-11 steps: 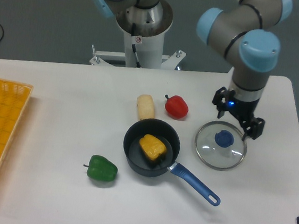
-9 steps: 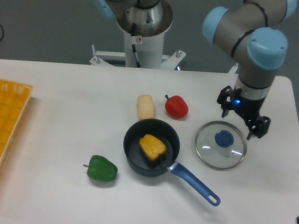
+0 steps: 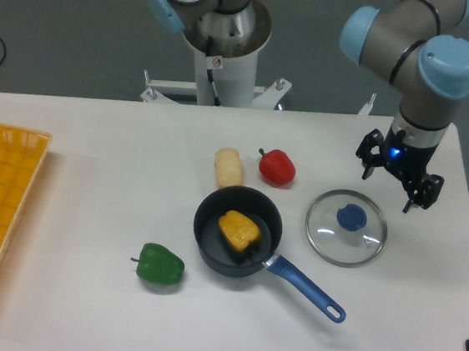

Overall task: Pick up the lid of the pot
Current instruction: 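Move the open gripper over the blue knob of the glass lid, then lower the gripper down onto the blue knob of the lid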

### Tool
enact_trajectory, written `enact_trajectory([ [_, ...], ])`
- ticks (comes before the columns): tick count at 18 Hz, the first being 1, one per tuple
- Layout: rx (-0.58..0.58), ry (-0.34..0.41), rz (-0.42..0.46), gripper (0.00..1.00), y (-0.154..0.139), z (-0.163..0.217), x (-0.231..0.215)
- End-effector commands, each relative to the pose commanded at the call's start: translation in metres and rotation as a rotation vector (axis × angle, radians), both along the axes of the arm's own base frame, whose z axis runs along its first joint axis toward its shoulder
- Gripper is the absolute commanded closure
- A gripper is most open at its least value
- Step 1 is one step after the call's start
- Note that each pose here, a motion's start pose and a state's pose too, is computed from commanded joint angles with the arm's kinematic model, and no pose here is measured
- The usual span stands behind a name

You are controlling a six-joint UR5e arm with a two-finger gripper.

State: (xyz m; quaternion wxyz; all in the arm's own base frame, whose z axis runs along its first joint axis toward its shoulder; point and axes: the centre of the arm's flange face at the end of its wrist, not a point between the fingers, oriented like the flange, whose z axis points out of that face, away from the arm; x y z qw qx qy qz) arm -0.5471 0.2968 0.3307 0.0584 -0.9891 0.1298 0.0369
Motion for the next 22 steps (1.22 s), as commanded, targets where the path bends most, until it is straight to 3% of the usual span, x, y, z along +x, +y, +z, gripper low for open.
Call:
enact_trajectory([
  [15,-0.005,-0.076,0.303,0.0,0.002,-0.031,0.004],
  [19,-0.107,-0.029,0.197,0.0,0.029,-0.059,0.002],
  [22,-0.171,-0.001,0.171,0.0,0.047,-0.069,0.0],
])
